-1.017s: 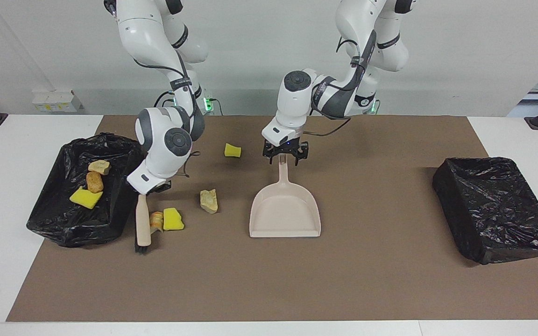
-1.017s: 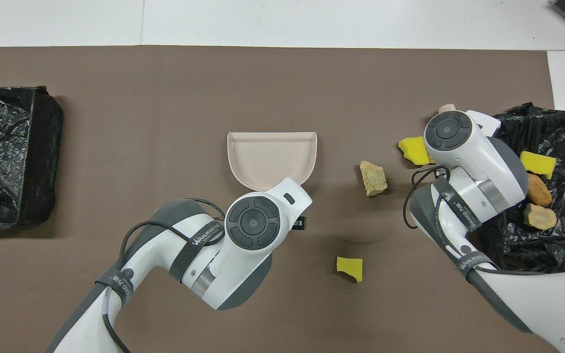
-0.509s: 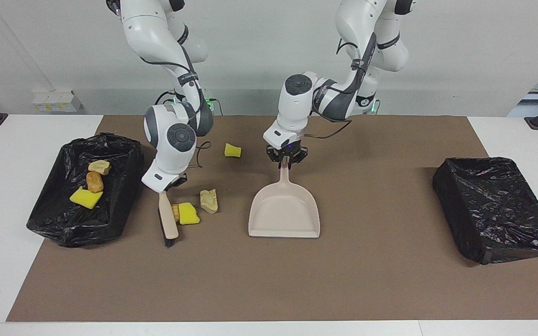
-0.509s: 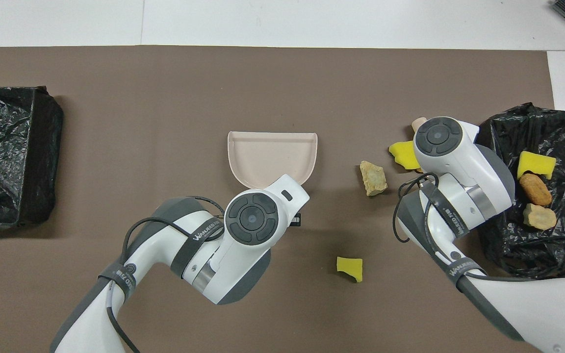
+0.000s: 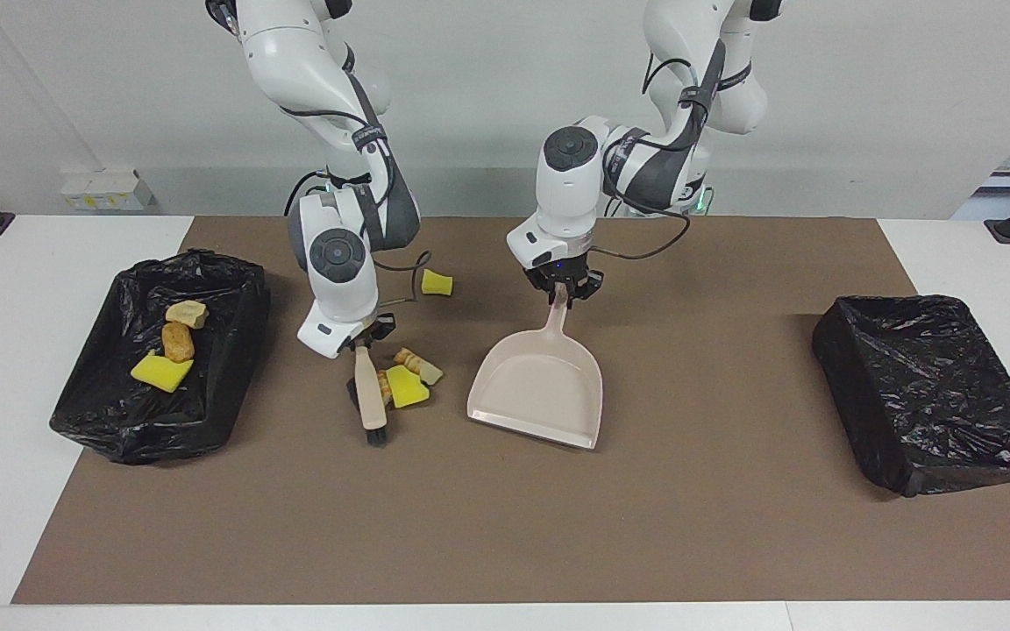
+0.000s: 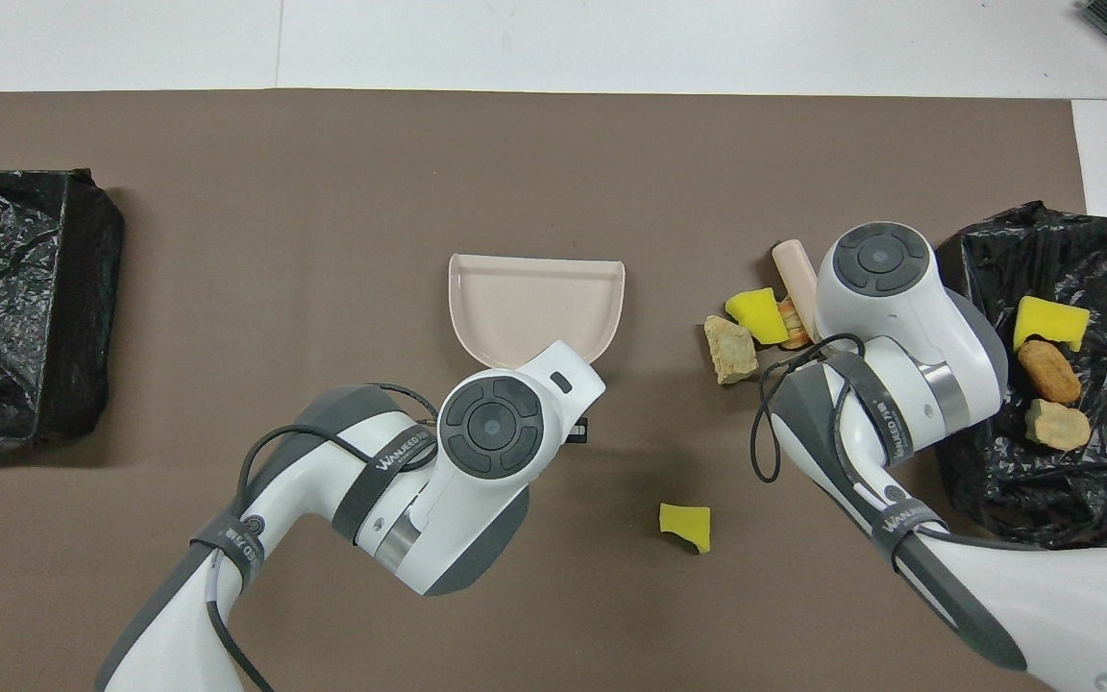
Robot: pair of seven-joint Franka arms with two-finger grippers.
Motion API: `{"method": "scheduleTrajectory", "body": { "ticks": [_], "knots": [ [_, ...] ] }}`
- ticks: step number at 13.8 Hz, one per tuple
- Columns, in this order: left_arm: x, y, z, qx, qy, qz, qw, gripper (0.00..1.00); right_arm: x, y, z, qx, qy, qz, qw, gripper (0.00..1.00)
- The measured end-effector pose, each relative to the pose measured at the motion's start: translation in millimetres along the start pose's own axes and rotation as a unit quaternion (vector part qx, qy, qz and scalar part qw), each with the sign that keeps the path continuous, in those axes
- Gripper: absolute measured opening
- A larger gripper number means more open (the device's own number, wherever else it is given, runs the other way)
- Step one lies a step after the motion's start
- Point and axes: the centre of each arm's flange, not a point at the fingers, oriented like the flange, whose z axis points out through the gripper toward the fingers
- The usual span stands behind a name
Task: Sweep and dump trash in bin
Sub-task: 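Sweep the crumbs and sponge with the right gripper's brush toward the dustpan, then push the crumbs into the dustpan held by the left gripper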
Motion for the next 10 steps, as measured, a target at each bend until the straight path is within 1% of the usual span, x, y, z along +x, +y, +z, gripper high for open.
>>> {"method": "scheduleTrajectory", "body": {
  "ticks": [2, 5, 7, 8, 10],
  "knots": [
    [-8.8, -2.7, -7.9, 0.007, -0.018, 0.082, 0.996, 0.32, -3.8, -7.0, 1.5, 0.012, -0.005, 0.018, 1.000, 0.26],
    [-16.8, -4.6, -8.2, 0.008, -0.036, 0.186, 0.982, 0.32, -12.8, -28.6, 2.7, 0.039, -0.021, 0.029, 0.999, 0.26],
    [-23.5, -5.8, -2.1, 0.005, -0.047, 0.259, 0.965, 0.32, -16.7, -36.5, 2.2, 0.049, -0.026, 0.049, 0.997, 0.26],
    [-28.2, -6.7, 1.1, 0.003, -0.054, 0.296, 0.954, 0.32, -17.9, -39.6, 3.3, 0.057, -0.030, 0.062, 0.996, 0.26],
    [-33.0, -7.9, 3.6, 0.000, -0.058, 0.350, 0.935, 0.32, -21.0, -56.1, 8.1, 0.064, -0.039, 0.072, 0.995, 0.26]
  ]
}}
